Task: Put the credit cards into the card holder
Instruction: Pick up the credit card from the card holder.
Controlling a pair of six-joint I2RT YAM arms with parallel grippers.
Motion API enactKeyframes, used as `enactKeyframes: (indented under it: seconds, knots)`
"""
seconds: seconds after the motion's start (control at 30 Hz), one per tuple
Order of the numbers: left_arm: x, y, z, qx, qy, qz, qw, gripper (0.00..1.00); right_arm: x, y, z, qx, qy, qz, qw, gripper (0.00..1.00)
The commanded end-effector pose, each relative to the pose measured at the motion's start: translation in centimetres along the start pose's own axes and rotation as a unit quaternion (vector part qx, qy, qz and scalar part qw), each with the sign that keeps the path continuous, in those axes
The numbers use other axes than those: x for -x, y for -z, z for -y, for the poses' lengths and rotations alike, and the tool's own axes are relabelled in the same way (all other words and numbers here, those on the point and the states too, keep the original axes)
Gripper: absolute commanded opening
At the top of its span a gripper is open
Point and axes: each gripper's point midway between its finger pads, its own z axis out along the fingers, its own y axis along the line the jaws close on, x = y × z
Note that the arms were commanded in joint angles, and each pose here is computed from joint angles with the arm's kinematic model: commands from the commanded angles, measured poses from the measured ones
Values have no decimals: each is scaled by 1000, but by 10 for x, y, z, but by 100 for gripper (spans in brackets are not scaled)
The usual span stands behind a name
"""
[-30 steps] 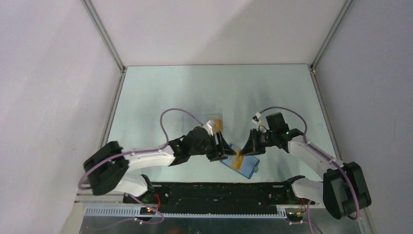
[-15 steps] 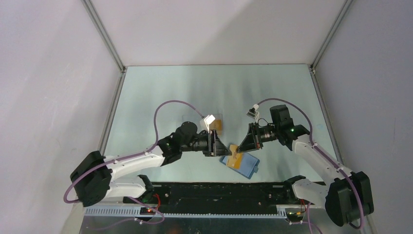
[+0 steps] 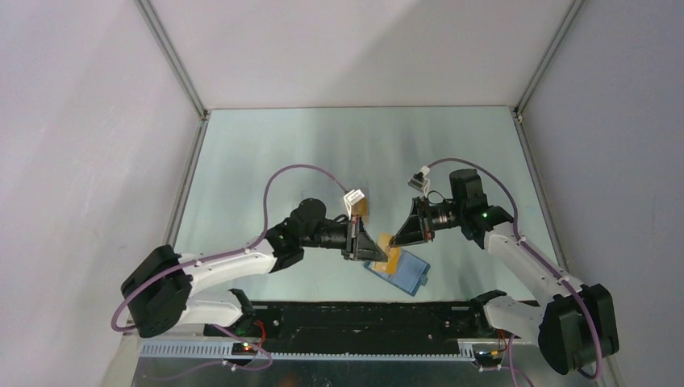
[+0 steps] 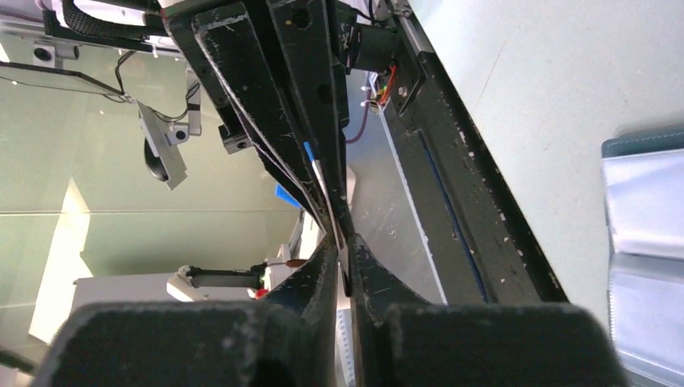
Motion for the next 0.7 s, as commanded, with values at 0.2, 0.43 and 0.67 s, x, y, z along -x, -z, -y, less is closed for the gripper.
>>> enactKeyframes:
  seconds: [0.2, 0.43, 0.67]
  knots:
    - [37, 12, 19, -8, -8, 113, 994, 0, 28, 13, -15, -63, 50, 100, 992, 76]
    - [55, 20, 45, -58, -1, 167, 984, 0, 32, 8, -33, 9, 34, 121, 992, 68]
    - [57, 22, 60, -99, -5, 169, 981, 0, 30, -2, -41, 32, 35, 104, 993, 43]
